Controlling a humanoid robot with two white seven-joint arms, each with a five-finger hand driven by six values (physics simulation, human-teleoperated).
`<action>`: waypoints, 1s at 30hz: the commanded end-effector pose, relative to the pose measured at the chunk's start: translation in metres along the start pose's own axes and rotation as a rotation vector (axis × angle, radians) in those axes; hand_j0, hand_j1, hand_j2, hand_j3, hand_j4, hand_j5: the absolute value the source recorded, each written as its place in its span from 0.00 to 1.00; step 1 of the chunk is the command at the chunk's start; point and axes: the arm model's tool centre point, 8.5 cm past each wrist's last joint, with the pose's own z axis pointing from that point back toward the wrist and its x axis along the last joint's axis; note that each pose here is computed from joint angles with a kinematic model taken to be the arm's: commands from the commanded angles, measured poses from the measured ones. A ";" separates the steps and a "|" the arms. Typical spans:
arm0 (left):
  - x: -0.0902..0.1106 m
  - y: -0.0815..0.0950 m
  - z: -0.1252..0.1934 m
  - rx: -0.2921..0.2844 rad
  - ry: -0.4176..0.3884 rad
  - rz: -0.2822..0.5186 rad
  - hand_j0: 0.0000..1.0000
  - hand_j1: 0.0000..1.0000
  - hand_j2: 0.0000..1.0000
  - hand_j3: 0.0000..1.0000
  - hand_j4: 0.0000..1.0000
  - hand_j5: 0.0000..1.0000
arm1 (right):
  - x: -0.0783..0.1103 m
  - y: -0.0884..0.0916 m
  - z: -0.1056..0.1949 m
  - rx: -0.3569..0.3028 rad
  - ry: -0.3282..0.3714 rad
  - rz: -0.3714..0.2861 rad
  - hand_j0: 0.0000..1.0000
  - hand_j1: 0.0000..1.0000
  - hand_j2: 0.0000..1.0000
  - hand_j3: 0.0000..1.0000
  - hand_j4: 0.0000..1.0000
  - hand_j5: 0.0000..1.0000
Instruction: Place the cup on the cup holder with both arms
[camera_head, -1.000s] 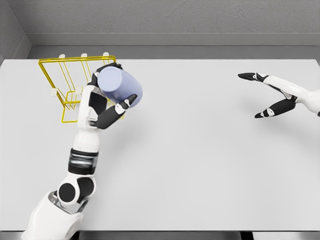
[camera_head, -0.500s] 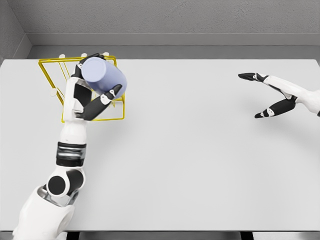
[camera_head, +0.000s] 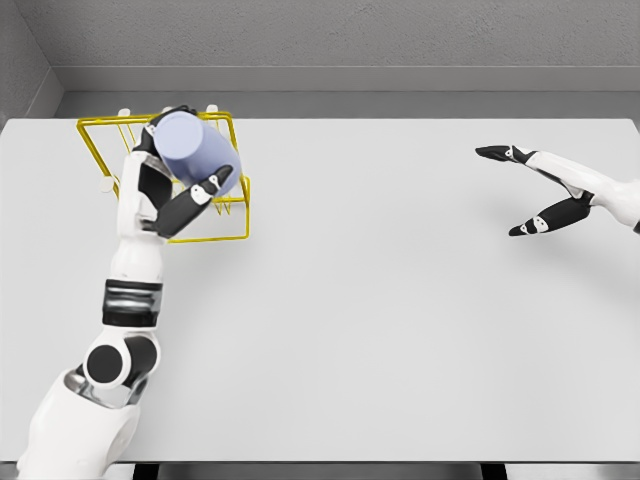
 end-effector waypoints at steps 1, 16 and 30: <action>0.000 0.002 0.000 0.004 0.000 -0.003 0.65 0.65 0.65 0.65 0.65 0.65 | 0.000 -0.001 0.000 -0.004 -0.001 -0.005 1.00 1.00 1.00 1.00 1.00 1.00; 0.000 0.007 -0.006 0.013 0.010 -0.020 0.66 0.66 0.66 0.66 0.66 0.66 | 0.000 -0.001 0.001 -0.005 0.000 -0.006 1.00 1.00 1.00 1.00 1.00 1.00; 0.001 0.017 -0.010 0.043 0.019 -0.043 1.00 1.00 1.00 1.00 1.00 1.00 | 0.000 0.000 0.000 -0.002 0.000 -0.006 1.00 1.00 1.00 1.00 1.00 1.00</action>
